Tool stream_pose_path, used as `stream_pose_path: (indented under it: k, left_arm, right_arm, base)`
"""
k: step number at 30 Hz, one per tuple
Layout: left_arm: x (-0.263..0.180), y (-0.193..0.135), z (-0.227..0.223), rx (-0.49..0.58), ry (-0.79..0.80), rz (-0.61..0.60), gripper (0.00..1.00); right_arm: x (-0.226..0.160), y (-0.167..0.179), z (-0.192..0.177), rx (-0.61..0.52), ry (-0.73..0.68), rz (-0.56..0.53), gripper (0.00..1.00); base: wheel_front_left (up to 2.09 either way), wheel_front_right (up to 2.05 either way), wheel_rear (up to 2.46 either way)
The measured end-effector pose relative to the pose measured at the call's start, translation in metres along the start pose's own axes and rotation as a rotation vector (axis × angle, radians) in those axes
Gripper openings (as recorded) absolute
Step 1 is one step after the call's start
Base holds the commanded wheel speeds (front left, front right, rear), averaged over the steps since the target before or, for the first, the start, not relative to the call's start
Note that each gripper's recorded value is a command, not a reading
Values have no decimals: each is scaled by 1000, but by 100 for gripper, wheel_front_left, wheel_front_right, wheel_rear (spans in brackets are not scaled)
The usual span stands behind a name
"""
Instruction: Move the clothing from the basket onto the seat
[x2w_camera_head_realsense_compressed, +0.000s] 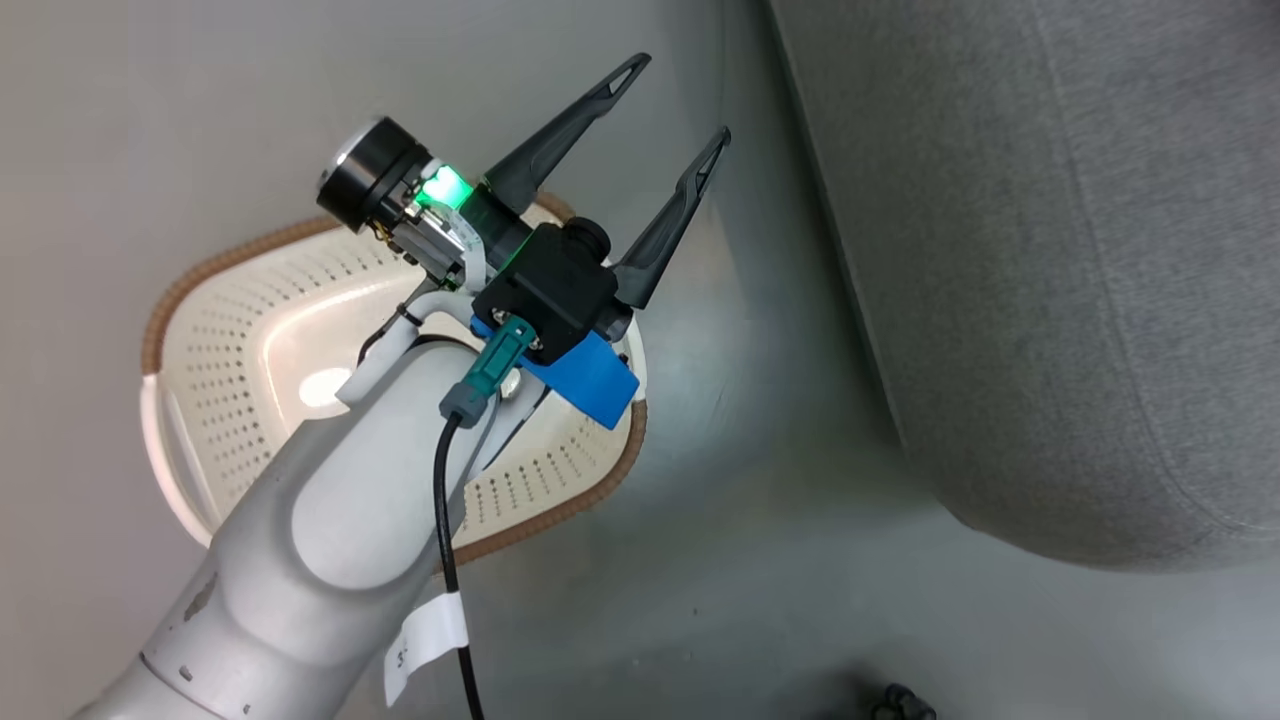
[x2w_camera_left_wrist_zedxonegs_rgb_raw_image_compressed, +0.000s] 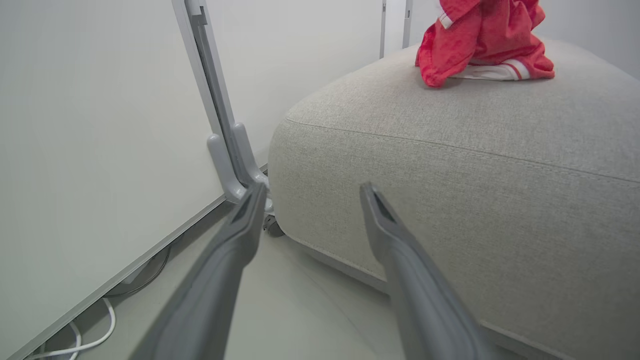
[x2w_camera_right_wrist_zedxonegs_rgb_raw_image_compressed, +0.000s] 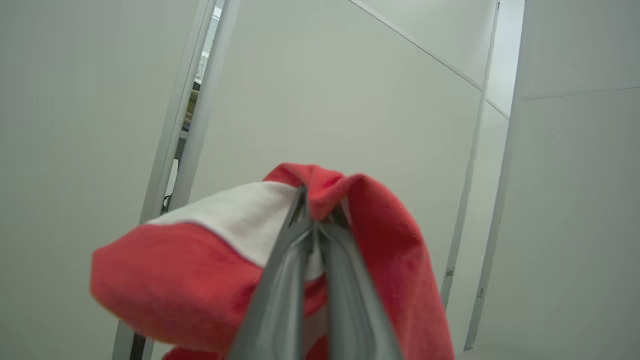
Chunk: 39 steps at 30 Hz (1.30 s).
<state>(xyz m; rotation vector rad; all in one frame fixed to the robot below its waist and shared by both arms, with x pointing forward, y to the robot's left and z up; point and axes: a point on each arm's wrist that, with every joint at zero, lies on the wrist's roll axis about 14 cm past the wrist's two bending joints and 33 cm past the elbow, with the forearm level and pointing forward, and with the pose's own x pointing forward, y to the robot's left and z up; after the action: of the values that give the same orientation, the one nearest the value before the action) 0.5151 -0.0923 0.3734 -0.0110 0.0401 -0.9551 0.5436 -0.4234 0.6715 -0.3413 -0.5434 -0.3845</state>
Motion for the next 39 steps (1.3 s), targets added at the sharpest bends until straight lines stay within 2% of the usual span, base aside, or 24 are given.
stream_pose_path:
  k: [5, 10, 15, 19, 20, 21, 22, 31, 39]
  left_arm:
    - [1, 0, -26, -22, 28, -16, 100]
    - [1, 3, -40, -36, 44, -15, 100]
    - [-1, 6, -43, -36, 50, -8, 100]
    - [-2, 8, -43, -32, 51, 0, 100]
    - [-2, 9, -40, -28, 47, 5, 100]
    - [-2, 9, -38, -27, 43, 8, 100]
    - [-2, 9, -35, -23, 40, 8, 100]
    - [-14, 1, 14, -31, -9, 65, 100]
    - [-47, 12, 67, -41, -72, 218, 100]
  right_arm:
    - [-21, -15, -69, -81, 187, -32, 0]
    - [-61, -4, -135, -88, 388, -23, 0]
    - [-95, 5, -178, -68, 529, -32, 0]
    - [-111, 13, -194, -49, 587, -35, 0]
    - [-111, 13, -191, -33, 581, -45, 26]
    - [-110, 12, -188, -29, 573, -53, 92]
    - [-109, 10, -184, -25, 566, -60, 100]
    - [-148, -11, -125, -24, 527, -62, 100]
    - [-159, 18, -58, 59, 420, 47, 100]
  base:
    - [0, 0, 0]
    - [0, 0, 0]
    - [0, 0, 0]
    - [0, 0, 0]
    - [0, 0, 0]
    - [0, 0, 0]
    - [0, 0, 0]
    - [0, 0, 0]
    - [0, 0, 0]
